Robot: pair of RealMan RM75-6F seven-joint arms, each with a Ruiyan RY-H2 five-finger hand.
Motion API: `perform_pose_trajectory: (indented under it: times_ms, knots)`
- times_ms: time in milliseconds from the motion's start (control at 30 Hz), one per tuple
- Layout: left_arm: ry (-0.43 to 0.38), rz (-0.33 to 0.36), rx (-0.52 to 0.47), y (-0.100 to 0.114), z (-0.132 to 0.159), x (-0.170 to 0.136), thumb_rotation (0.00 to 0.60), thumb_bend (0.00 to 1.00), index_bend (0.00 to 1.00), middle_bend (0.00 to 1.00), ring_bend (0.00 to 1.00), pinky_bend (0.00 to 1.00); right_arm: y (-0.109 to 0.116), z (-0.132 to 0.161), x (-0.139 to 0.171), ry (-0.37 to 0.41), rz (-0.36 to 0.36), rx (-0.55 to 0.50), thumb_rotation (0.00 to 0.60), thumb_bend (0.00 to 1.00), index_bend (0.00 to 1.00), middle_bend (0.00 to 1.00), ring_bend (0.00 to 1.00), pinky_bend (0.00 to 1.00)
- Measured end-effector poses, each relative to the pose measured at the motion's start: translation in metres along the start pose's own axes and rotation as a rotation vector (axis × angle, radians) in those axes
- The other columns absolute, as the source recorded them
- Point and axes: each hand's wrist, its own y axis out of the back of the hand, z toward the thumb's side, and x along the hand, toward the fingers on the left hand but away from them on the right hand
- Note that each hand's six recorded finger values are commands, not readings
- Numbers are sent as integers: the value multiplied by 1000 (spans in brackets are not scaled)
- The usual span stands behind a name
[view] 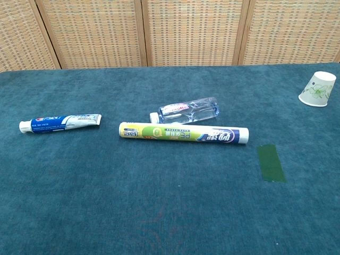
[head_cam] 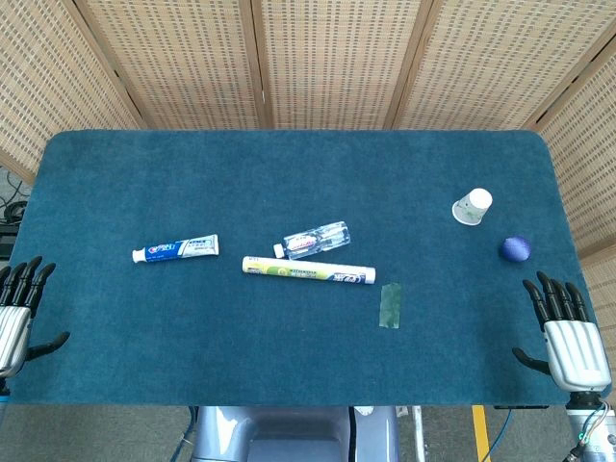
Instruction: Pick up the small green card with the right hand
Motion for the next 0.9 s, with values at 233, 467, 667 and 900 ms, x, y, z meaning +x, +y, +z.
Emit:
perform_pose_trajectory:
  times_ms: [233,467,667,900]
  knots:
    - [2,-6,4,-1,0,0,600,47,0,0,0,0,-2,0,-1,2,10,2,600,91,29,0,0,0]
    - [-1,2,-1,1,0,-1,600,49,0,0,0,0,-1,4,0,12,2,2,600,91,29,0,0,0]
    - [2,4,-4,2,-1,-1,600,49,0,0,0,0,-3,5,0,11,8,9,600,92,29,0,0,0]
    - [5,2,-1,1,-2,-1,600,49,0,0,0,0,-5,8,-1,14,14,11,600,91,29,0,0,0]
